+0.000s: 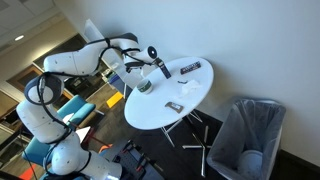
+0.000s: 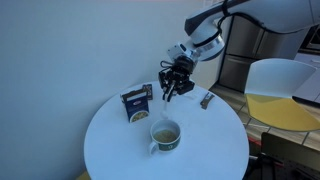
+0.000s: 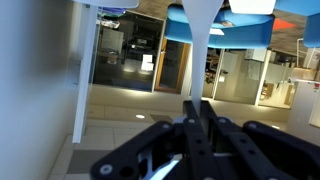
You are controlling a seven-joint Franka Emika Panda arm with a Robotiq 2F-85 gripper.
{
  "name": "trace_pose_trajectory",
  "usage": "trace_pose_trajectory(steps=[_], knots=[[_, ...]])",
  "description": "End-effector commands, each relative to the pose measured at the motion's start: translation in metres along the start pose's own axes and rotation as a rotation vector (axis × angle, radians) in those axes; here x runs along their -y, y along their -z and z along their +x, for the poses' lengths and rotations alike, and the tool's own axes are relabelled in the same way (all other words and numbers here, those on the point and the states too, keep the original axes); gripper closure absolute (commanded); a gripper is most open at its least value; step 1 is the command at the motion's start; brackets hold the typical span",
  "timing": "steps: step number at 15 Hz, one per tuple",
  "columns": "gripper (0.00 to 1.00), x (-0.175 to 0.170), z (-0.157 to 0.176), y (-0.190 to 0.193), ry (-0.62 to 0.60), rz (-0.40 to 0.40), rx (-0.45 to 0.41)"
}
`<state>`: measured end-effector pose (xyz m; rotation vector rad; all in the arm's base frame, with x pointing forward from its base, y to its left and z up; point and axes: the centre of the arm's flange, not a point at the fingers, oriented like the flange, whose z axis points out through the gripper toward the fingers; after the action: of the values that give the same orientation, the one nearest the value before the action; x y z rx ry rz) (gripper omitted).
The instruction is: Use the spoon to stir the contents in the cup
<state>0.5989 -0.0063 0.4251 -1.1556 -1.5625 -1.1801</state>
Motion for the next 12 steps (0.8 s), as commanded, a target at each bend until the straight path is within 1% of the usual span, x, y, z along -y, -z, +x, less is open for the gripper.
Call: trace_pose_trajectory(steps=[1, 2, 4, 8, 12], knots=[[0.97, 0.012, 0.048, 0.016, 0.039, -0.018, 0.002], [0.97, 0.01, 0.053, 0.02, 0.013, -0.037, 0.049], [0.97, 0.007, 0.053, 0.032, -0.026, -0.089, 0.17], [0.97, -0.003, 0.03, 0.066, -0.11, -0.216, 0.355], [0.97, -0.005, 0.003, 0.09, -0.274, -0.314, 0.492]])
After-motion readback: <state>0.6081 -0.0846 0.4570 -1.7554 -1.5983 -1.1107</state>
